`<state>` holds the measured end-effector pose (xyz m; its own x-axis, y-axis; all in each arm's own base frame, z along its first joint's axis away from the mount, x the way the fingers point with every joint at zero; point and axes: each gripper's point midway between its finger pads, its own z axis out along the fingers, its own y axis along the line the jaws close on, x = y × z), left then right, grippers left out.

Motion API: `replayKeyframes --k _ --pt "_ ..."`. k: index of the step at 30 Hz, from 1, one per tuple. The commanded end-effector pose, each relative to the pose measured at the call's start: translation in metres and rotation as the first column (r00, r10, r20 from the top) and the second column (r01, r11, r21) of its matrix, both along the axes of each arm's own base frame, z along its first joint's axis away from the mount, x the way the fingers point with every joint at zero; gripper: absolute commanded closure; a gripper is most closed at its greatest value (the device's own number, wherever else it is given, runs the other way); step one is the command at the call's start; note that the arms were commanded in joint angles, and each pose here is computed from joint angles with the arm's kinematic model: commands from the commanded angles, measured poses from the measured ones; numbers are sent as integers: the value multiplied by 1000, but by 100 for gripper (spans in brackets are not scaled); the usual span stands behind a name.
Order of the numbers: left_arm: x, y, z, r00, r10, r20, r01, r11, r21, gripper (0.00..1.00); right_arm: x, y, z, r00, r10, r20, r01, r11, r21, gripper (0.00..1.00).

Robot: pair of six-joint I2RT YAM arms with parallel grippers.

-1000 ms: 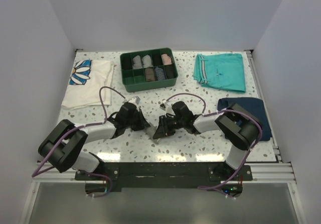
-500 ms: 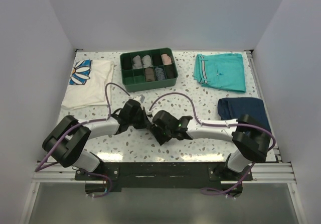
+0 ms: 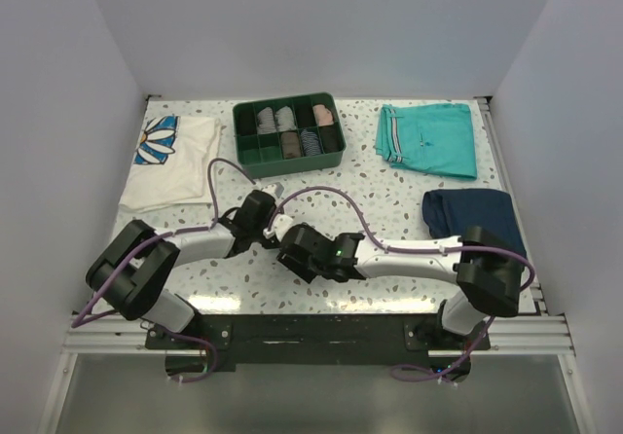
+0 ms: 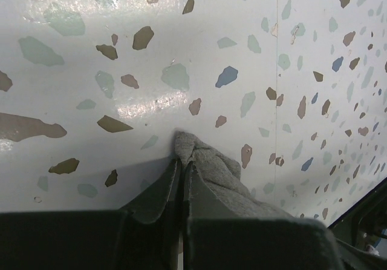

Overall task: Roll the underwear
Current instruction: Pick up the underwear from the center of the board.

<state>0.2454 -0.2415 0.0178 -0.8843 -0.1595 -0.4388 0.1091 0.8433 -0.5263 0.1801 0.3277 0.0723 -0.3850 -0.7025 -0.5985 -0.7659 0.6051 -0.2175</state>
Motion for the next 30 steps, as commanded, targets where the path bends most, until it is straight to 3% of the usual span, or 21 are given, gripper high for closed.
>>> replayKeyframes --k 1,9,23,26,27,30 --pt "-7 4 -10 999 -33 -28 34 998 49 100 7 23 4 998 62 31 -63 998 20 40" --pt "-7 3 -9 999 -27 -30 28 999 45 100 8 24 -22 998 63 27 -63 998 -3 40" --pt "-9 3 -11 999 -23 -39 25 999 37 100 2 -20 -77 996 -55 -74 49 996 -76 43" --pt "-9 4 -10 999 -24 -38 26 999 41 100 3 -27 -83 994 -71 -83 63 994 -88 51" --pt "-7 5 -9 999 -21 -32 22 999 43 100 2 -31 -87 992 -77 -97 68 993 -98 61" --pt "-6 7 -8 999 -13 -31 15 999 42 100 -1 -38 -94 989 -89 -115 75 990 -119 71"
